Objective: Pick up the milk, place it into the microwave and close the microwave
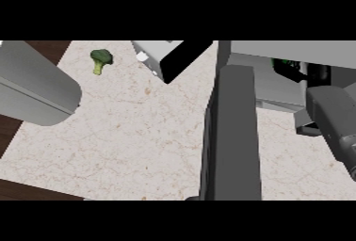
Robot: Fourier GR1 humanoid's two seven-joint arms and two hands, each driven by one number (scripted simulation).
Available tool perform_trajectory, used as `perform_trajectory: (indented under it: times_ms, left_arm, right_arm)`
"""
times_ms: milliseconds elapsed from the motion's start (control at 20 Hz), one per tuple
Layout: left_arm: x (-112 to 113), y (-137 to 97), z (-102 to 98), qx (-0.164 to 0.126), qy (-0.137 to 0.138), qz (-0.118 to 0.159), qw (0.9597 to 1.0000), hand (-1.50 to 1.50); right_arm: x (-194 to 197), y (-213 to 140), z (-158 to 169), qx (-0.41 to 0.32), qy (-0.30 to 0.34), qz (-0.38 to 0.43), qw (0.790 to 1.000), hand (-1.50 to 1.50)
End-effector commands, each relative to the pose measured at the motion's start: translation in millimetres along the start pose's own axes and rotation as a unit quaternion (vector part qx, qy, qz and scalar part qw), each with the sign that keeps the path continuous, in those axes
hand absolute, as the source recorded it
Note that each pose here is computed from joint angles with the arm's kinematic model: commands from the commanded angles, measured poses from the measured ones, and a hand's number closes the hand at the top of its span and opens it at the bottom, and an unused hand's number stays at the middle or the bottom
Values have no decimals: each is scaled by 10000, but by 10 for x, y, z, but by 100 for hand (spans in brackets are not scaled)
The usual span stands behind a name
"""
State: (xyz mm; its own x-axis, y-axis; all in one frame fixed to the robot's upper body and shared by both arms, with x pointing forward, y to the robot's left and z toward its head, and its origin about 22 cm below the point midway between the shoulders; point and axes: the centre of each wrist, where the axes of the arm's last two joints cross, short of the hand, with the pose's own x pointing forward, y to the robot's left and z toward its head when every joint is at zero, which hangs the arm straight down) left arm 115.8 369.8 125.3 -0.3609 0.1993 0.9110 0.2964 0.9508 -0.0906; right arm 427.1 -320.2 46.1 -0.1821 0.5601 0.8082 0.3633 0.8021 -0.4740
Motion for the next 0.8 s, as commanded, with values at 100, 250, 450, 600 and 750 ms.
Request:
perform_trajectory:
  times_ms: [100, 250, 450, 600, 750]
  left_arm:
    - [7, 25, -55, -61, -55, -8, 10000, -150]
    - [-11, 34, -78, -79, -29, -35, 10000, -150]
    - [18, 44, -123, -124, -31, -189, 9997, -150]
    - [24, 74, -94, -68, 141, -297, 9994, -150]
    - [41, 61, -146, -191, 98, -363, 9991, -150]
  right_arm:
    - [-37, -54, 11, -144, 71, -3, 9999, 150]
    - [31, -109, -71, -199, -6, 15, 9998, 150]
    - [66, -194, -132, -233, -1, 45, 9997, 150]
    - [-19, -192, -57, -183, 32, 61, 9998, 150]
    - [61, -200, -129, -267, 30, -16, 9996, 150]
